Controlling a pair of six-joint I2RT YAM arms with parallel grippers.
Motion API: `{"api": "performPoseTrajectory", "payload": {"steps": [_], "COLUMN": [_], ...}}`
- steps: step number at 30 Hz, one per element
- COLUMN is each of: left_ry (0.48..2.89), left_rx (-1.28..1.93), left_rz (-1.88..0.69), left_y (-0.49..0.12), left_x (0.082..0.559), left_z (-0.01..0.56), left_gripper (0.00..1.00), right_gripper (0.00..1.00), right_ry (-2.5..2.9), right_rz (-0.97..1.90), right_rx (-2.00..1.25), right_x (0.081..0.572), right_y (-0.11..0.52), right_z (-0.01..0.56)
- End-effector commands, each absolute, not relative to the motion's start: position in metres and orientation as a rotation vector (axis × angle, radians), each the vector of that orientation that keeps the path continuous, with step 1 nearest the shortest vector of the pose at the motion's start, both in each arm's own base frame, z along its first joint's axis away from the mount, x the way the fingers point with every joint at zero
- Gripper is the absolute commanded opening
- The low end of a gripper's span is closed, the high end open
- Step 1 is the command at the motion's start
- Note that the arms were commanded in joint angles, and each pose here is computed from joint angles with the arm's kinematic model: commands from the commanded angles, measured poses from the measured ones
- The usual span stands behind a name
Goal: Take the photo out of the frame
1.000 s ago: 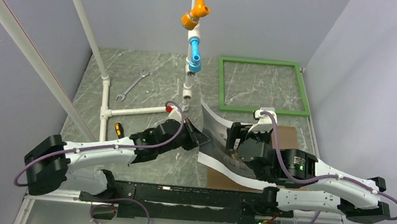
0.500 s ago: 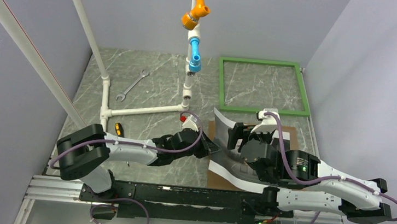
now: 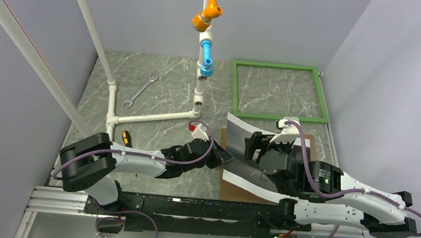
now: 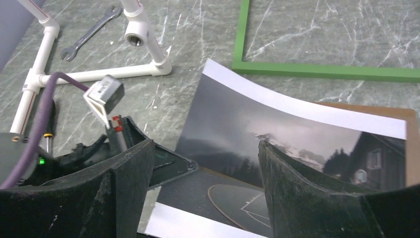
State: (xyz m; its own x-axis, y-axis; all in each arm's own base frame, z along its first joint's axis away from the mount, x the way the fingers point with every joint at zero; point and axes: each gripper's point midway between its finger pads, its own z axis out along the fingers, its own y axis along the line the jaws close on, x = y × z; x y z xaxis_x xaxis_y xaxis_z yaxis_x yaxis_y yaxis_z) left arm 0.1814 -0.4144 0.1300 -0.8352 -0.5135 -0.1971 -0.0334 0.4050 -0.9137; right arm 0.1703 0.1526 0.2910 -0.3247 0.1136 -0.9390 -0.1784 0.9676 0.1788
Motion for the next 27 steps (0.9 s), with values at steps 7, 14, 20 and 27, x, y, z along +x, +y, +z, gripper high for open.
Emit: {"api": "performPoseTrajectory", "payload": {"steps": [7,14,20,27], "left_ry": [2.147,2.203,2.258,2.246], "left_rx": [-0.541,-0.516,-0.622,-0.659], "left_rz": [-1.567,-1.54,-1.495,-1.437], "left_y": [-0.423,-0.442,-0.44,-0.432], "left_x": [0.182,0.181,0.18,0.186], "left_z": [0.142,0.132,0.105,0.096], "left_gripper": [0.0,0.0,0.0,0.0], "right_gripper": [0.78,0.78,0.79,0.79], "right_ry": [1.874,1.876,1.871,1.879], "right_rz": [0.301,0.301,0.298,0.273], "right_rx": [-0.037,-0.033,-0.038,-0.045], "right_x": [0.171,0.171,0.171,0.172], "right_y": [0.156,0.152,0.152,0.153], "right_z": [0.292,0.291,0.29,0.285]}}
